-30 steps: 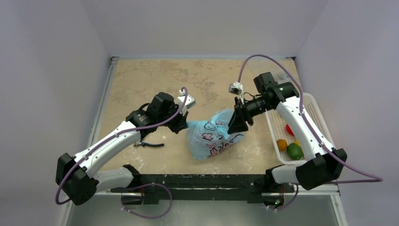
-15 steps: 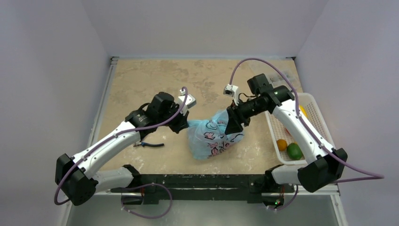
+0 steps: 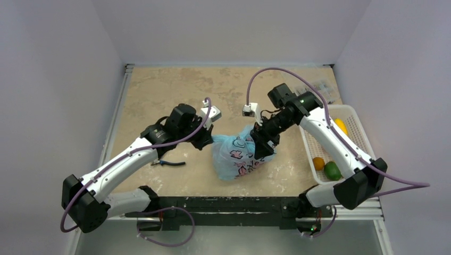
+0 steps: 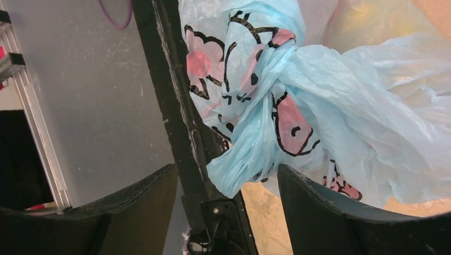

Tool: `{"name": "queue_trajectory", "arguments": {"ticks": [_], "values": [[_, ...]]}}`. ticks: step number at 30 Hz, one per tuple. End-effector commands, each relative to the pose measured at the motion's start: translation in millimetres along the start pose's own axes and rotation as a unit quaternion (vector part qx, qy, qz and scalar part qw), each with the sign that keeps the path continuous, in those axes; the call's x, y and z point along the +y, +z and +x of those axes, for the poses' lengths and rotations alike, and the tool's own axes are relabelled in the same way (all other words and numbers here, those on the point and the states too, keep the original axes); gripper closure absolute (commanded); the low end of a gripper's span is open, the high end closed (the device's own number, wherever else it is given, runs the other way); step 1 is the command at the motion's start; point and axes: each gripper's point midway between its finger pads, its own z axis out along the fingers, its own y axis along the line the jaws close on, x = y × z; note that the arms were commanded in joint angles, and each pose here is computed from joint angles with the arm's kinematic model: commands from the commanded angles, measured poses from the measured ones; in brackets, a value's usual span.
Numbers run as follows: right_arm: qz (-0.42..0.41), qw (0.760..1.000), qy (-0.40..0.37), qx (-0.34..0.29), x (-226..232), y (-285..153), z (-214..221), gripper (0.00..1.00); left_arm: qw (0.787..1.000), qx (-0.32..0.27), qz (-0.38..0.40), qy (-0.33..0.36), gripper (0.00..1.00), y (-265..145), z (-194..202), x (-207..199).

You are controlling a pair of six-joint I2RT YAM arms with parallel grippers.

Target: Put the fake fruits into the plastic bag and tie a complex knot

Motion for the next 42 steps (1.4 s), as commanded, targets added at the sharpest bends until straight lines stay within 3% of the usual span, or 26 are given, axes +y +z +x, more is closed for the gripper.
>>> {"name": "queue_trajectory", "arguments": {"ticks": [1,9,11,15,18,22,26,29,36,42], "values": [[0.016,0.999,-0.023,0.015,4.9,-4.7,3.5,0.3,0.999,-0.037,-0.001,0.001,1.0,-3.6,-17.8,-2.3],[0.052,0.997,-0.018,0.046,-5.7,10.5,9.4,0.38,0.999,-0.039,-0.002,0.001,1.0,-4.1,-19.2,-2.7],[0.059,0.997,-0.014,0.045,-8.9,11.4,8.0,0.44,0.999,-0.039,-0.003,0.0,1.0,-4.2,-18.8,-2.4],[0.084,0.995,-0.01,0.049,-21.3,14.4,9.1,0.7,0.999,-0.039,-0.003,-0.016,1.0,-5.7,-16.6,-2.6],[0.083,0.995,-0.019,0.05,-22.7,15.8,10.0,0.99,0.998,-0.044,0.005,-0.039,1.0,-9.7,-14.3,-1.9],[0.074,0.995,-0.065,0.005,-18.7,9.9,-16.6,1.0,0.997,-0.07,0.013,-0.043,1.0,-19.3,-19.7,-3.0],[0.12,0.983,-0.122,-0.068,-28.1,-12.5,-70.0,1.0,0.995,-0.099,0.004,-0.032,1.0,-36.6,-29.8,-0.3],[0.132,0.977,-0.145,-0.086,-31.3,-28.2,-93.8,1.0,0.994,-0.105,-0.009,-0.033,1.0,-48.7,-29.9,6.2],[0.145,0.981,-0.119,-0.049,-62.4,-36.2,-58.9,1.0,0.995,-0.079,-0.051,-0.026,1.0,-46.2,-10.4,30.8],[0.11,0.982,-0.15,-0.02,-63.1,-18.8,-37.1,1.0,0.997,-0.069,0.027,-0.009,1.0,-32.5,-16.6,10.2]]}}
